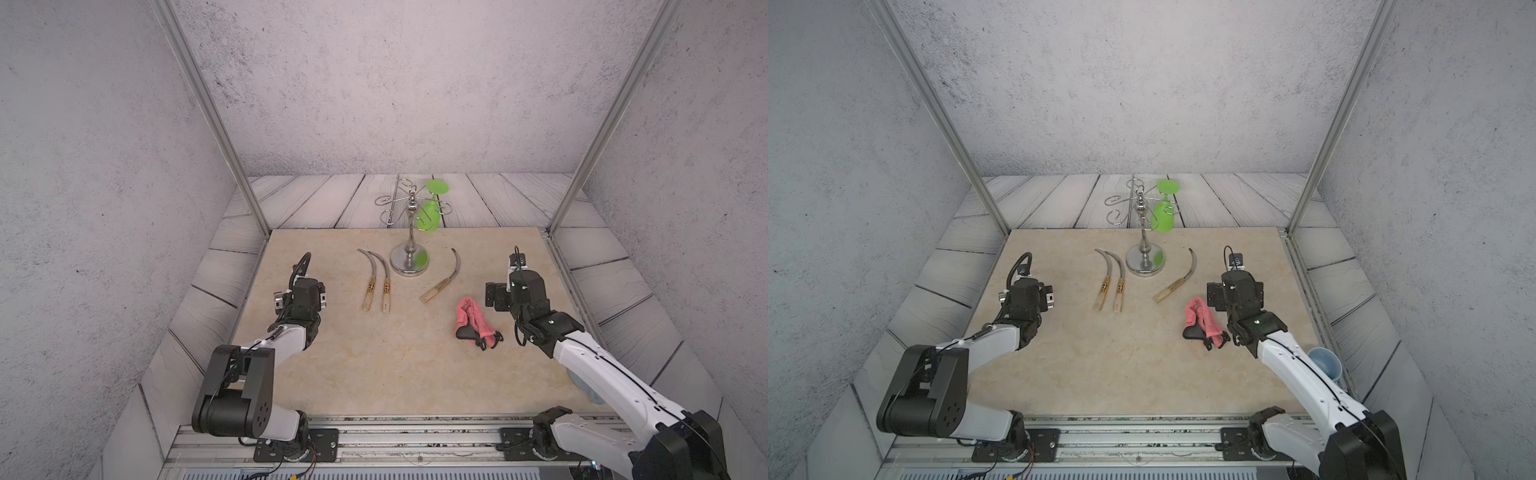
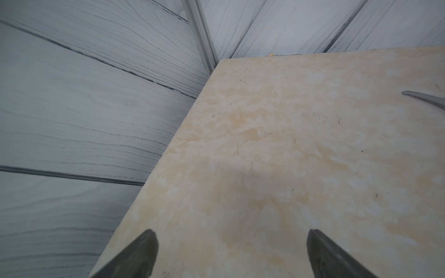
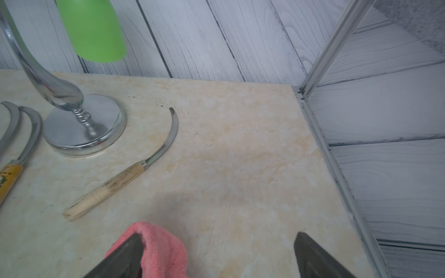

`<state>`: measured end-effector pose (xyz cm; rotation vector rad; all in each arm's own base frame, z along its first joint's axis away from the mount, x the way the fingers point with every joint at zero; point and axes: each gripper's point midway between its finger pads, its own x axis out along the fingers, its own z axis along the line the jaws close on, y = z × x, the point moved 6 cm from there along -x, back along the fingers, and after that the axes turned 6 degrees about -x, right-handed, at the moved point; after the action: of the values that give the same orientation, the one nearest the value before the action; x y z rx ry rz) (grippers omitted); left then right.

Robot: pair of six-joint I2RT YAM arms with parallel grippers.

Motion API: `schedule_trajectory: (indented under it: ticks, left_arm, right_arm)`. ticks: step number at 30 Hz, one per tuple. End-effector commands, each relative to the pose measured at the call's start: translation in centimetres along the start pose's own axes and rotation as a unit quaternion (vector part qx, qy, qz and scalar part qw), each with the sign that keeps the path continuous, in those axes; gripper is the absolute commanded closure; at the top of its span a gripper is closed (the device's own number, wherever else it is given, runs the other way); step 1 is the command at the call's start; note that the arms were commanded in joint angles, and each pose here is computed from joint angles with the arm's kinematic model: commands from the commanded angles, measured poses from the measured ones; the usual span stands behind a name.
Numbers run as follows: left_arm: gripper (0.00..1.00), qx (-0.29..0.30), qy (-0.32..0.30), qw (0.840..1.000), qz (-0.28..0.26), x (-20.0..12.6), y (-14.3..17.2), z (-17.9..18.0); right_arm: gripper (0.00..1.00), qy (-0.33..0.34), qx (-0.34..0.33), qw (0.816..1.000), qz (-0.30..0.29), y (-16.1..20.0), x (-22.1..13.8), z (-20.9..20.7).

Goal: Wipe small sickles with rags
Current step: Reset both arms

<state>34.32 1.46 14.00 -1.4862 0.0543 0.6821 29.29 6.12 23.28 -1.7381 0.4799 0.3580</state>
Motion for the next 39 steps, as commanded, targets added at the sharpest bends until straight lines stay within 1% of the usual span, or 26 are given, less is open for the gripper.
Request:
schedule_trajectory:
  ticks: [1,3,4,6,9,12,13,16,18,27,31,32,33,34,36,39]
  left_arm:
    - [0.00,-0.009,0.033,0.999,-0.036,0.4,-0.4,-0.3]
    - [0.00,-0.008,0.046,0.998,-0.041,0.7,0.4,-0.5]
    - [0.00,-0.010,0.050,0.997,-0.050,0.7,0.5,-0.5]
    - [0.00,-0.016,0.053,0.997,-0.050,0.7,0.7,-0.3]
    - [0.00,-0.035,0.068,0.996,-0.038,1.1,1.1,0.2]
    - [0.00,-0.043,0.081,0.994,-0.057,1.4,1.9,0.4]
    - [0.00,-0.043,0.082,0.994,-0.058,1.4,1.9,0.4]
    - [0.00,-0.039,0.080,0.995,-0.037,1.4,1.9,0.4]
    - [0.00,-0.040,0.080,0.995,-0.045,1.4,1.7,0.3]
    - [0.00,-0.038,0.080,0.995,-0.040,1.4,1.8,0.3]
    - [0.00,-0.039,0.079,0.995,-0.040,1.4,1.8,0.4]
    - [0.00,-0.039,0.079,0.995,-0.041,1.4,1.7,0.4]
    - [0.00,-0.039,0.079,0.995,-0.040,1.4,1.8,0.4]
    - [0.00,-0.038,0.079,0.995,-0.040,1.4,1.8,0.3]
    - [0.00,-0.039,0.079,0.995,-0.040,1.4,1.8,0.3]
    - [0.00,-0.039,0.079,0.995,-0.040,1.4,1.8,0.3]
  right_arm:
    - [0.01,0.076,-0.001,0.996,-0.047,-0.7,0.0,-2.0]
    - [0.01,0.095,-0.002,0.995,-0.043,0.3,0.5,-2.5]
    - [0.01,0.105,0.001,0.994,-0.041,0.7,0.8,-2.7]
    - [0.01,0.122,0.008,0.992,-0.034,1.6,1.6,-3.1]
    - [0.01,0.130,0.010,0.991,-0.025,2.8,2.8,-3.3]
    - [0.01,0.140,0.014,0.990,-0.024,3.9,4.1,-3.6]
    - [0.01,0.142,0.018,0.989,-0.024,4.3,4.4,-3.7]
    - [0.01,0.149,0.028,0.988,-0.031,4.7,5.2,-4.2]
    - [0.01,0.151,0.028,0.987,-0.035,4.9,5.8,-4.4]
    - [0.01,0.181,0.032,0.982,-0.036,7.1,8.2,-5.0]
    - [0.01,0.172,0.047,0.983,-0.035,7.4,9.5,-5.0]
    - [0.01,0.172,0.043,0.983,-0.041,7.4,9.8,-4.9]
    - [0.01,0.168,0.037,0.985,-0.033,7.5,9.9,-4.8]
    - [0.01,0.163,0.040,0.985,-0.026,7.4,10.0,-4.7]
    - [0.01,0.162,0.041,0.985,-0.030,7.6,9.9,-4.8]
    - [0.01,0.143,0.043,0.988,-0.034,7.6,10.0,-4.7]
